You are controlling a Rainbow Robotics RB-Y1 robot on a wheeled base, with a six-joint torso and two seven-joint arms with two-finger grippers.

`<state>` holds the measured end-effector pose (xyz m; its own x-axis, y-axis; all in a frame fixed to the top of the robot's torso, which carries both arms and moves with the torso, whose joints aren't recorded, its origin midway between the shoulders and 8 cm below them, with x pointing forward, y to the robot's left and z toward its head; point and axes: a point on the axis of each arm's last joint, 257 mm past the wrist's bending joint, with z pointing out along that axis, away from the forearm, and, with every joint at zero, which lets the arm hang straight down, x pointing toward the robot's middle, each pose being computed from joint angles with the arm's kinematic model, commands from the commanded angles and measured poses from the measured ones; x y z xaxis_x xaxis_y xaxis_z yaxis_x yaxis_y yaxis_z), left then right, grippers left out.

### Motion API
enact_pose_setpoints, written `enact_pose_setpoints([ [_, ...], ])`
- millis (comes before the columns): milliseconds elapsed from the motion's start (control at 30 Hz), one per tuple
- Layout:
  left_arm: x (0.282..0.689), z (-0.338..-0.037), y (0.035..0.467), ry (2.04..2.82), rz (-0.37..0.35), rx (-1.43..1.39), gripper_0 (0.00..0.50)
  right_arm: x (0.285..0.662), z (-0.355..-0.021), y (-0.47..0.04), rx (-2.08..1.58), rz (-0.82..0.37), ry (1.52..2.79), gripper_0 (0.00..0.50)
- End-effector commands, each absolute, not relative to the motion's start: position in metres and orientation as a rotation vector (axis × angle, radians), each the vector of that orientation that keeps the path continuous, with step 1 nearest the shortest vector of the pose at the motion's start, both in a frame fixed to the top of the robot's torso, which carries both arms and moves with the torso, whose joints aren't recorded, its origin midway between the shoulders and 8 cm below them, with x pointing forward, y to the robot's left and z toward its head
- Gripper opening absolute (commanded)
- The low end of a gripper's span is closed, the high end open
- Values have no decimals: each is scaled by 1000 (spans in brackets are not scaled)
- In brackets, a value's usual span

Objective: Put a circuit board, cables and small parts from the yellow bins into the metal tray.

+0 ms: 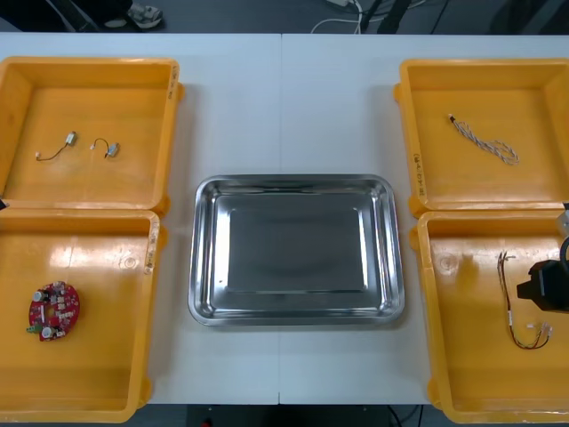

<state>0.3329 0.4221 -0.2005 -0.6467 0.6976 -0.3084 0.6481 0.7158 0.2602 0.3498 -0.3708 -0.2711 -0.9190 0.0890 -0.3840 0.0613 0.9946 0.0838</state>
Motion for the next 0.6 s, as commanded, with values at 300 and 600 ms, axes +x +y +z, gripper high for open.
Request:
enact_pose_setpoints([
  [300,326,-203,432,2326,311,1453,500,350,-298,-352,-21,6,2721,500],
  [600,325,-221,419,2284,284,1493,500,346,-307,-343,-27,24,2729,500],
])
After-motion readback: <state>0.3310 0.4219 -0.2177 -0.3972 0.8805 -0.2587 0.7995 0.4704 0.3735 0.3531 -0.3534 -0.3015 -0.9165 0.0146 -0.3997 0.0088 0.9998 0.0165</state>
